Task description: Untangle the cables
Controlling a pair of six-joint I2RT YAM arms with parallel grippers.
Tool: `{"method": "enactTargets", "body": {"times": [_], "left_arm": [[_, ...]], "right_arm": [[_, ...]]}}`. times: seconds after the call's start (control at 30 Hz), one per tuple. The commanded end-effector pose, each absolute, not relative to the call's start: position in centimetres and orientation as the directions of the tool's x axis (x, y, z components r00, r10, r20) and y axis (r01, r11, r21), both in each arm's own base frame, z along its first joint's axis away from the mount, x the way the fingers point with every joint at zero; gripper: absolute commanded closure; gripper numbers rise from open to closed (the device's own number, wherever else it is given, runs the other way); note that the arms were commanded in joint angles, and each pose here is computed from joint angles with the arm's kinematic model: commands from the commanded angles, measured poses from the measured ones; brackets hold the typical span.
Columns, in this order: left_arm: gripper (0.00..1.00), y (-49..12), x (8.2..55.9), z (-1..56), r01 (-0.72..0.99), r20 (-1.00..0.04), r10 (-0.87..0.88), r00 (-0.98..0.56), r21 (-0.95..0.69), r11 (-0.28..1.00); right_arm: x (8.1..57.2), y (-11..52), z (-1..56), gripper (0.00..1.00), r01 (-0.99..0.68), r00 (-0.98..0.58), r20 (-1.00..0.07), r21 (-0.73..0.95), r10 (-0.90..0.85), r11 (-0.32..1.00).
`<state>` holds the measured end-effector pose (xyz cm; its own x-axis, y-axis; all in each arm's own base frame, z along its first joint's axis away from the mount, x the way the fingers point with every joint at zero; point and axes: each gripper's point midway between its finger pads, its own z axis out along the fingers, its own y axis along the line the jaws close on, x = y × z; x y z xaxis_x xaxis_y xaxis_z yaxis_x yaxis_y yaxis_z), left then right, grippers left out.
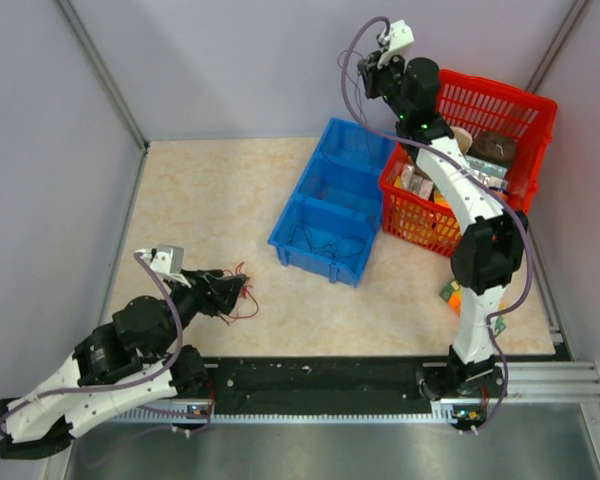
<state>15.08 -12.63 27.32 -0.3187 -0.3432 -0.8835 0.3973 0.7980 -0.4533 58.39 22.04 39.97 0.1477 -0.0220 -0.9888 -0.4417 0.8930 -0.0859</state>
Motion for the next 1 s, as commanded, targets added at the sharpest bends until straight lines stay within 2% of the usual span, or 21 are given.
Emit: {"method": "enactTargets", "body": {"times": [0.0,0.2,0.33,0.5,0.8,0.97], "left_arm": [[0.3,-12.9,15.4,29.7,0.415,-0.888,-0.364,-0.28,-0.454,0.789],[0.3,-12.7,15.6,29.9,0.408,-0.892,-0.362,-0.271,-0.447,0.796],[0.29,-13.0,15.7,29.4,0.405,-0.891,-0.357,-0.279,-0.446,0.798],[0.27,-14.3,15.9,27.3,0.403,-0.898,-0.289,-0.331,-0.411,0.818],[0.24,-16.4,16.6,24.2,0.364,-0.886,-0.188,-0.425,-0.357,0.86],[0.24,-17.5,17.4,22.8,0.322,-0.854,-0.112,-0.509,-0.309,0.895]], "right_arm": [[58.5,21.4,44.6,1.0,-0.466,0.245,-0.969,-0.128,-0.011,0.875],[58.9,21.2,43.2,1.0,-0.499,0.228,-0.974,-0.129,-0.014,0.857],[58.7,22.5,40.0,1.0,-0.564,0.183,-0.983,-0.129,-0.029,0.815],[58.8,22.4,35.8,1.0,-0.568,0.149,-0.986,-0.153,-0.082,0.809],[59.3,21.8,27.5,1.0,-0.576,-0.019,-0.991,-0.1,-0.136,0.812],[60.5,21.2,23.0,1.0,-0.504,-0.204,-0.975,0.026,-0.09,0.863]]}}
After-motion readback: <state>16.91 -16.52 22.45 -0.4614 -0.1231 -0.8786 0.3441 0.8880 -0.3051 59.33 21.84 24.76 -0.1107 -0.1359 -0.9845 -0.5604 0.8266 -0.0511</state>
